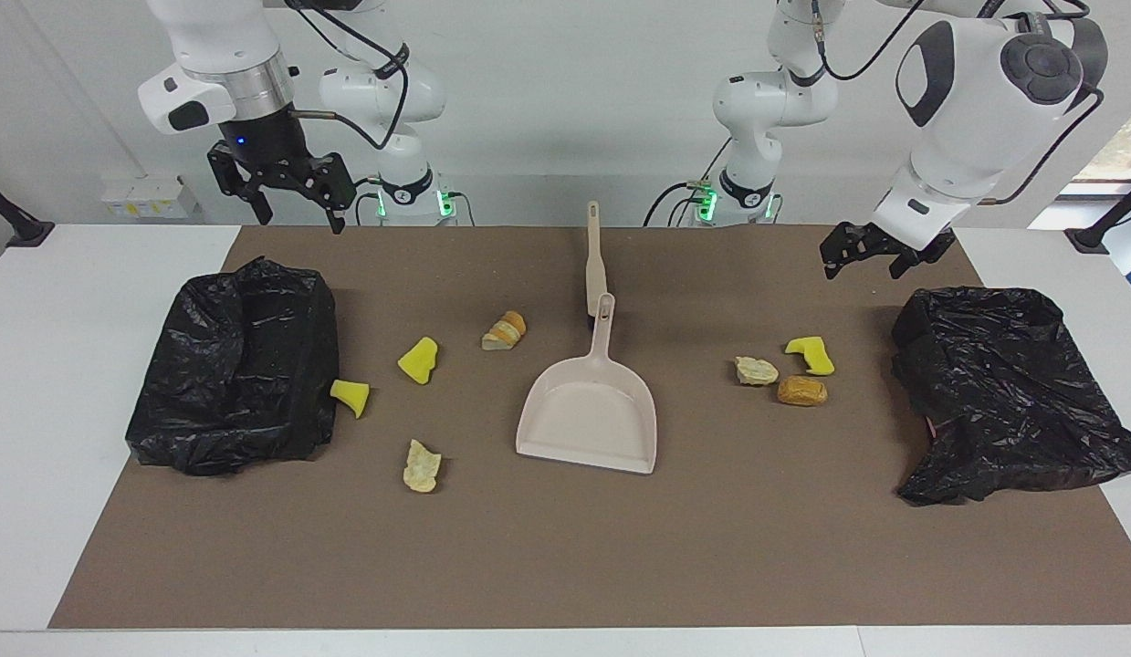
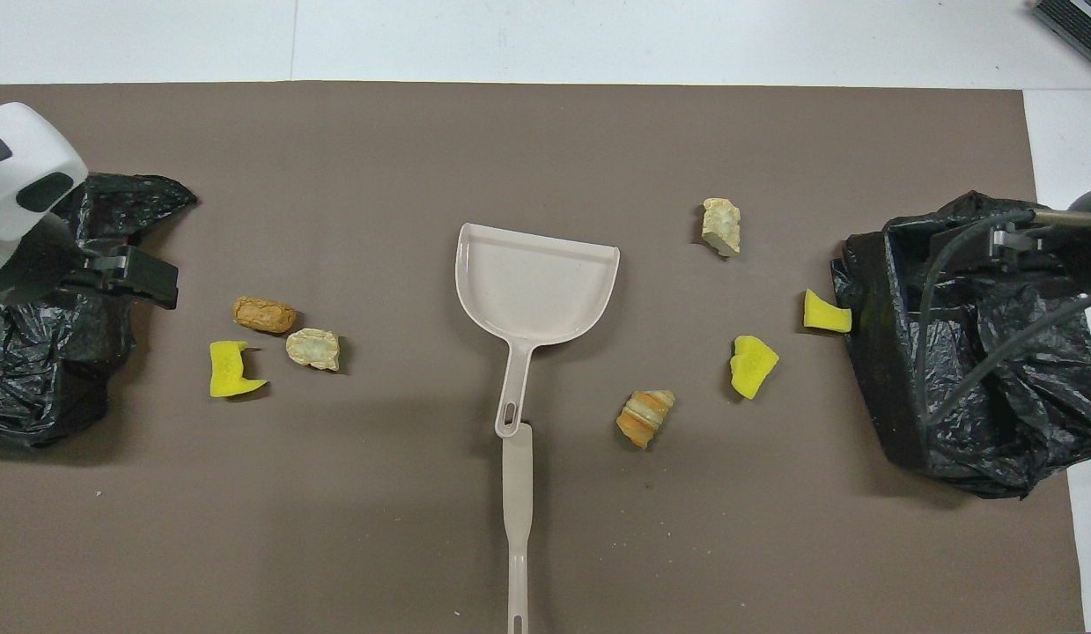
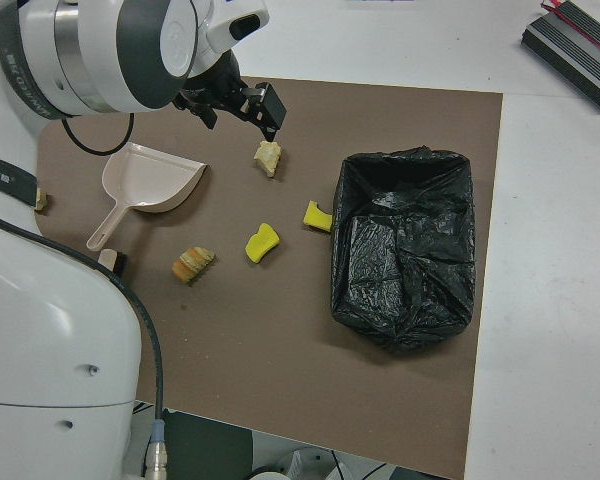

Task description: Sweep and dump trash in bin

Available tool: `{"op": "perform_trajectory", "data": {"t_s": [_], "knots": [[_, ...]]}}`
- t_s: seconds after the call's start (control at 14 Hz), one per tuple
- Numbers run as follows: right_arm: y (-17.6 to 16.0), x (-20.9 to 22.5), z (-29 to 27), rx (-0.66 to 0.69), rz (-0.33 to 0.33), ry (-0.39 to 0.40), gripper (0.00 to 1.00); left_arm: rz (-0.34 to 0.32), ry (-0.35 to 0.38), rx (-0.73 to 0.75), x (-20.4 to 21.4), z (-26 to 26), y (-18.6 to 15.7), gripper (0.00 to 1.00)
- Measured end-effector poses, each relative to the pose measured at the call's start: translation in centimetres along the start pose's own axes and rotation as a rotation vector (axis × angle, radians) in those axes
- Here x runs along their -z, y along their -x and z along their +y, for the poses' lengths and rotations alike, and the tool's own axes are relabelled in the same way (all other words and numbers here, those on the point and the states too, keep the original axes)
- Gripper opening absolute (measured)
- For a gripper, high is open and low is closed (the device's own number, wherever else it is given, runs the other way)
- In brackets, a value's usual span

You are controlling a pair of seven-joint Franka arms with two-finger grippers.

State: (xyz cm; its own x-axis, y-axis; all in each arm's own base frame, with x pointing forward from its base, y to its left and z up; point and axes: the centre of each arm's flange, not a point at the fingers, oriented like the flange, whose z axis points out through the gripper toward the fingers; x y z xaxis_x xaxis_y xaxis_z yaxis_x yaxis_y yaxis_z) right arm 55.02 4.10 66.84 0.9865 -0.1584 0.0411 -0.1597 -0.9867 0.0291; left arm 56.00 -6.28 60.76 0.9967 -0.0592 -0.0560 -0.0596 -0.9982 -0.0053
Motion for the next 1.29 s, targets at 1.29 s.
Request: {"op": "perform_trajectory", "data": {"t_s": [1.29], "knots": [[0.0, -0.1, 0.8, -0.014, -0.004, 0.002, 1.0, 0.002, 0.004, -0.071, 2.5, -0.3, 2.8, 1.0]]}}
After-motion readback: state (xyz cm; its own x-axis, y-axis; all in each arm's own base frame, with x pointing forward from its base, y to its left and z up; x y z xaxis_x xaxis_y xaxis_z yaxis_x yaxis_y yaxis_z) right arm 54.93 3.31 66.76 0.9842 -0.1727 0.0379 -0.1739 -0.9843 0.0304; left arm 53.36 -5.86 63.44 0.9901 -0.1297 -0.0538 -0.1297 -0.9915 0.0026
